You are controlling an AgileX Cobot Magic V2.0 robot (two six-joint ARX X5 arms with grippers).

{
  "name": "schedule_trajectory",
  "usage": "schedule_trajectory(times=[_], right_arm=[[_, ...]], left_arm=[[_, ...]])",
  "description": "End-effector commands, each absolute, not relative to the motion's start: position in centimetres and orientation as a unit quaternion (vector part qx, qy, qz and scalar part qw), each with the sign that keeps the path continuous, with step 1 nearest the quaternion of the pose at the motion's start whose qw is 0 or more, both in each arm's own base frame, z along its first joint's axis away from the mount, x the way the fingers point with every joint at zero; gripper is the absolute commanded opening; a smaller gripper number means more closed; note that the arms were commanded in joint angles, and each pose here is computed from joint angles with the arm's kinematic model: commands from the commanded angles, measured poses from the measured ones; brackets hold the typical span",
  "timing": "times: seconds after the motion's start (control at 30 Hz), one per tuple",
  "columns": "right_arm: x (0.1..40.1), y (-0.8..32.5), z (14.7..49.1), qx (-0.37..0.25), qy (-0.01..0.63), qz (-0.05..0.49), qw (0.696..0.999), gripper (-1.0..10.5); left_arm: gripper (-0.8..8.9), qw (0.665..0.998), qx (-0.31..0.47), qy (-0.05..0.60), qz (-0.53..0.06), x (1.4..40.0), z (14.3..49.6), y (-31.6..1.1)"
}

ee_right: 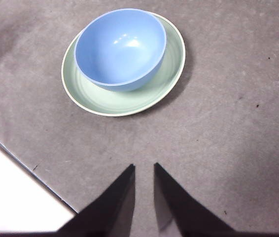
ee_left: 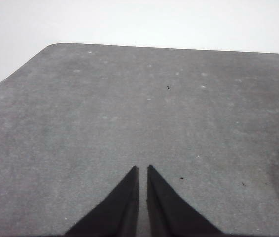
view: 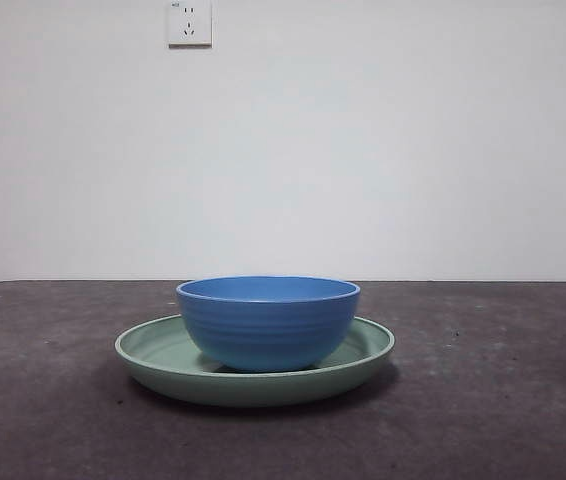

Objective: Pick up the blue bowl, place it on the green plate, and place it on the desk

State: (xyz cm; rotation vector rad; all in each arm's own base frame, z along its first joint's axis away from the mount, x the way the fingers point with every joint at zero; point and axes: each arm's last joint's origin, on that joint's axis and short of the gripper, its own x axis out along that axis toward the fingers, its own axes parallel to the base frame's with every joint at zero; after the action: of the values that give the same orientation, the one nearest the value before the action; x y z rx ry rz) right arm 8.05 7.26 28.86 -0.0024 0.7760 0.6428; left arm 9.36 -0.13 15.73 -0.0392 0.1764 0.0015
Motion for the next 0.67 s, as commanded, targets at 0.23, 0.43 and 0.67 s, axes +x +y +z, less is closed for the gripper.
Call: schedule_trajectory(times=[0.23,0.43,0.67], right_arm=[[8.0,6.4,29.2,0.025,0.353,0.300,0.886,0.6],[9.8,4.3,27.0,0.076,0.230,0.206,0.948,0.6],[10.2,1.3,19.6,0.098,0.083,0.065,0.990,0.6]], left_arm=[[0.27,0.994,-0.017,0.106,0.005,9.4,15.0,-0.1],[0.27,0.994,-0.017,0.106,0.005,9.4,15.0,-0.1],[0.27,0.994,-0.017,0.106,0.005,9.4,15.0,-0.1]])
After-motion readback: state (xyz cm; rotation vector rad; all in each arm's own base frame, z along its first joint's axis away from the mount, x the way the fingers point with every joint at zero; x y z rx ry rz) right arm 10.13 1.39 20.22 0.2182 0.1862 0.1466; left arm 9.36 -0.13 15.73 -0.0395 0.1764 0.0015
